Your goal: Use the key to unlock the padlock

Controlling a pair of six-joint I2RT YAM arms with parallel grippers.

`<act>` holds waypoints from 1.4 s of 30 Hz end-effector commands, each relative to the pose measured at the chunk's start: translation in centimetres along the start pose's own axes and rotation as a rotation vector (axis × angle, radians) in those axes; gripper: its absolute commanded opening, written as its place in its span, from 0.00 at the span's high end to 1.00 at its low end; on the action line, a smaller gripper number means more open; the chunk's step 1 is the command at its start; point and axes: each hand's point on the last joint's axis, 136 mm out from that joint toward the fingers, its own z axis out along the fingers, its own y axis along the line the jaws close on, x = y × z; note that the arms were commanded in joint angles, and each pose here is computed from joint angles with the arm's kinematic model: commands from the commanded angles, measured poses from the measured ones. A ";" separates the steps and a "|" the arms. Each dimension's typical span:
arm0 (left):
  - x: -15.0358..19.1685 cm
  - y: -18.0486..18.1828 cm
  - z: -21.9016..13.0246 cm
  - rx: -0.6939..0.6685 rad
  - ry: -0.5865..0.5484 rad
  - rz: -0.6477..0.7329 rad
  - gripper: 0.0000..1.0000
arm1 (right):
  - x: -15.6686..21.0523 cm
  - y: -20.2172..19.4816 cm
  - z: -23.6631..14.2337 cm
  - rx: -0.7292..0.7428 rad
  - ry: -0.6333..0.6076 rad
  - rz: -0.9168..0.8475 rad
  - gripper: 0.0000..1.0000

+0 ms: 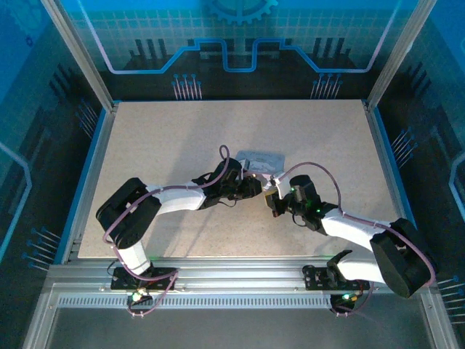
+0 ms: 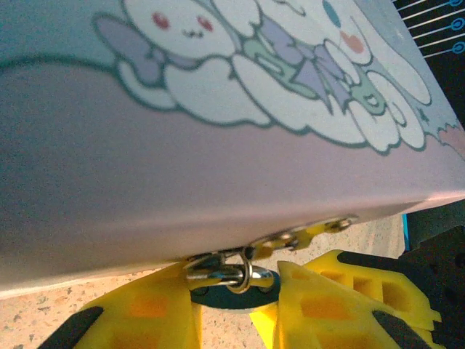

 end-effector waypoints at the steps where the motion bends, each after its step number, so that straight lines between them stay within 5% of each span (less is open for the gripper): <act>1: -1.6 -3.5 -1.1 0.097 -0.028 0.026 0.86 | -1.2 0.4 0.0 -0.009 -0.064 -0.027 1.00; 42: -0.6 -3.6 -0.4 0.106 0.039 -0.025 0.86 | -10.1 1.1 -0.5 -0.070 -0.381 -0.057 1.00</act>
